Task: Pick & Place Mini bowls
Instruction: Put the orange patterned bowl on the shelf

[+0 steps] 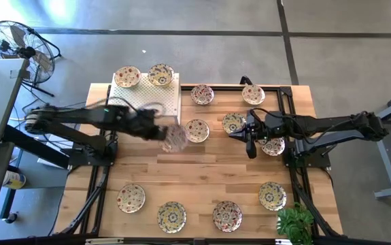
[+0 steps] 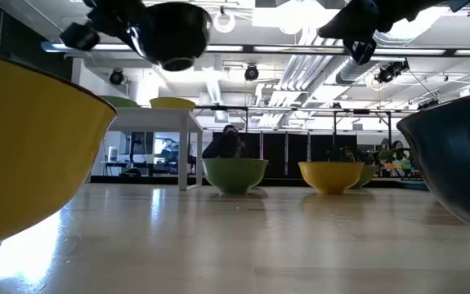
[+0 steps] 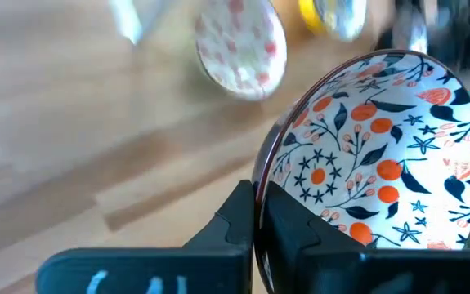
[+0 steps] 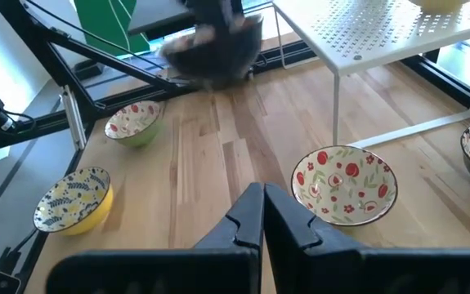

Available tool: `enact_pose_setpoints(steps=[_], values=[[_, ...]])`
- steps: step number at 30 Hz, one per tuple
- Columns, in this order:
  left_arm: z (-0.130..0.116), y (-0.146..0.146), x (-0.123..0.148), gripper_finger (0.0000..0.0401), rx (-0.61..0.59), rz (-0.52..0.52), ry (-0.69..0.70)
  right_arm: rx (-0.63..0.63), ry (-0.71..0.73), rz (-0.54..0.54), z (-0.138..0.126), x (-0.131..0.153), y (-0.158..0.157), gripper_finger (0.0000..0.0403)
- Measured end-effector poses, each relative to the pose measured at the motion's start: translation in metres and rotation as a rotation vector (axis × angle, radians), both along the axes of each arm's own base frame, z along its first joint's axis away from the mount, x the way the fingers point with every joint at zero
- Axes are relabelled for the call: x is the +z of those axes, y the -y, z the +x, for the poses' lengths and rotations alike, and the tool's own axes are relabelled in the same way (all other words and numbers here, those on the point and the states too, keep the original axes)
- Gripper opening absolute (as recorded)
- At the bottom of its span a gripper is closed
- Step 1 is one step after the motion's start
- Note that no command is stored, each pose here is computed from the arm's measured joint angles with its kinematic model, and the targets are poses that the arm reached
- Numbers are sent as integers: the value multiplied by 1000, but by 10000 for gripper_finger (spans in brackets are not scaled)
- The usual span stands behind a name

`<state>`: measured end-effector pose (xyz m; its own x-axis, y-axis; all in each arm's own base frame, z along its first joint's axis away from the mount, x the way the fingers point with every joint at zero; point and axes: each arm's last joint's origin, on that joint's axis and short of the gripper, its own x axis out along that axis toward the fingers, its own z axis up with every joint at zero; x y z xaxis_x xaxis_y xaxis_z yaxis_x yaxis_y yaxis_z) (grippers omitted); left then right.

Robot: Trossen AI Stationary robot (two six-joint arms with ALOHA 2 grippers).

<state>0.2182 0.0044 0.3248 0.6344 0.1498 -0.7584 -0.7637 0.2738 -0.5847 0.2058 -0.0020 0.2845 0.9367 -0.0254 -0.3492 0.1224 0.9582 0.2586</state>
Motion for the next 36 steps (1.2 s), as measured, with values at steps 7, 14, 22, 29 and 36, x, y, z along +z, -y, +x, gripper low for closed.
enact_pose_setpoints(steps=[7, 14, 22, 29, 36], values=[[-43, -23, 23, 5, 271, -8, -102, 0, 8, 0, 0, 1, 0, 0], [-74, -49, 26, 5, 446, 15, -184, -10, 12, -2, 1, 1, 0, 0], [-94, -76, 27, 4, 539, 15, -219, -27, 12, -7, 1, 1, 1, 0], [-105, -99, 23, 4, 555, -18, -263, -31, 18, -10, 1, 1, 1, 0], [-102, -120, 17, 4, 528, -49, -284, -33, 17, -11, 1, 1, 1, 0]])
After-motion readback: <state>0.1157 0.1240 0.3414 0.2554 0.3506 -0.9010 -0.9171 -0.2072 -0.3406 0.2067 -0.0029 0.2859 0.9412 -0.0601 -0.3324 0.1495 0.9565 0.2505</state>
